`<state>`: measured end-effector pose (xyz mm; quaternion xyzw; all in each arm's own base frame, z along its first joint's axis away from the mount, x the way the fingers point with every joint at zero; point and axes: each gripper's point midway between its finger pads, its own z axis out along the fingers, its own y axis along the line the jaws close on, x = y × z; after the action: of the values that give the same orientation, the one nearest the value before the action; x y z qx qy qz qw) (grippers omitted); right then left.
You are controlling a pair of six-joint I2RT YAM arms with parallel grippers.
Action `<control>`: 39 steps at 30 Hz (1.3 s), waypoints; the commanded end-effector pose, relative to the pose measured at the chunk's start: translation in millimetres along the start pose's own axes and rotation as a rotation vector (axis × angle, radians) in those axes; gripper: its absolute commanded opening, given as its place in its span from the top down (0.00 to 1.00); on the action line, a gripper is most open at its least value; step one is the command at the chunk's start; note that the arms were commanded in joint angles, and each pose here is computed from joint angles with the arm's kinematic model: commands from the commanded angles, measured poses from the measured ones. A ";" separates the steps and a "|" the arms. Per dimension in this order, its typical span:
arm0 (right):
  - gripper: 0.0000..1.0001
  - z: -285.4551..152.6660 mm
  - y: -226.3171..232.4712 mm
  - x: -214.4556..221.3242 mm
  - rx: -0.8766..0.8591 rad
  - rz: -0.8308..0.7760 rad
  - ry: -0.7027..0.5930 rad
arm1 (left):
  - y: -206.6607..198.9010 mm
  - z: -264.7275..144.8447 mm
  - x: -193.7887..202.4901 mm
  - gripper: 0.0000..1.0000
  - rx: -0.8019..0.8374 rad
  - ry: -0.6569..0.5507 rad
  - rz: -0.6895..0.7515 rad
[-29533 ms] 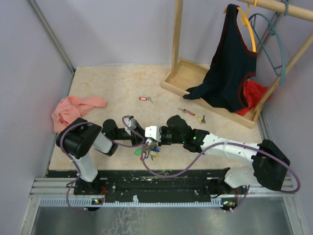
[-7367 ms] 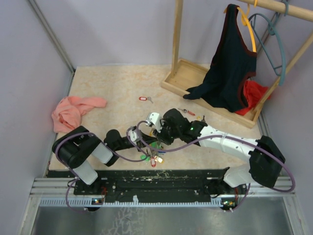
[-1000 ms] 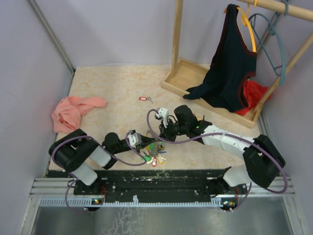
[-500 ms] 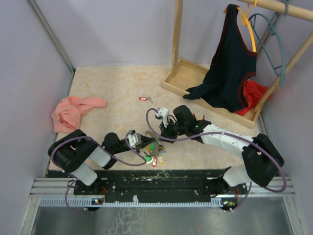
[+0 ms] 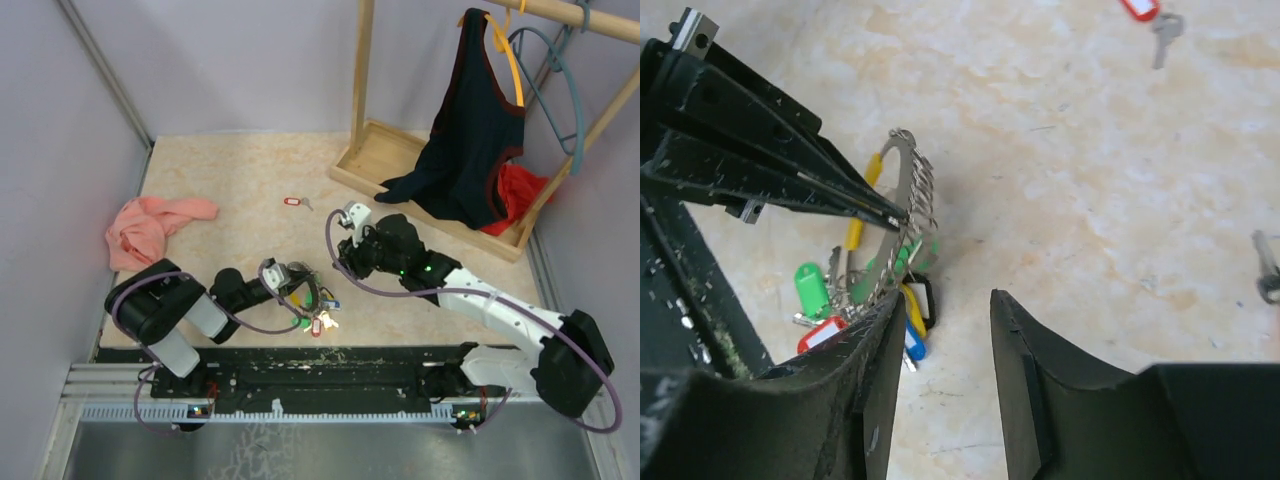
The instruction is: Put the keys on the keyring
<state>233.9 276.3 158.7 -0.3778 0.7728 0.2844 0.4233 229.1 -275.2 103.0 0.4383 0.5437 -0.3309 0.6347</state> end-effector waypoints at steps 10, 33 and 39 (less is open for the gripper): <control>0.40 -37.4 -60.7 7.1 0.411 0.187 -0.179 | 96.1 -9.9 -19.8 0.62 -0.369 -0.137 -0.082; 0.14 -141.0 -80.1 10.3 0.640 0.254 -0.594 | 85.9 -145.7 -80.9 0.00 -0.807 -0.436 -0.531; 0.14 -143.5 -81.3 11.9 0.653 0.252 -0.585 | 85.5 -142.2 -69.6 0.00 -0.812 -0.376 -0.511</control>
<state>230.2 125.7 208.7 -0.0414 0.7093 0.1881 0.6781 209.8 -99.6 289.3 -0.0752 0.4674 -0.3644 0.8020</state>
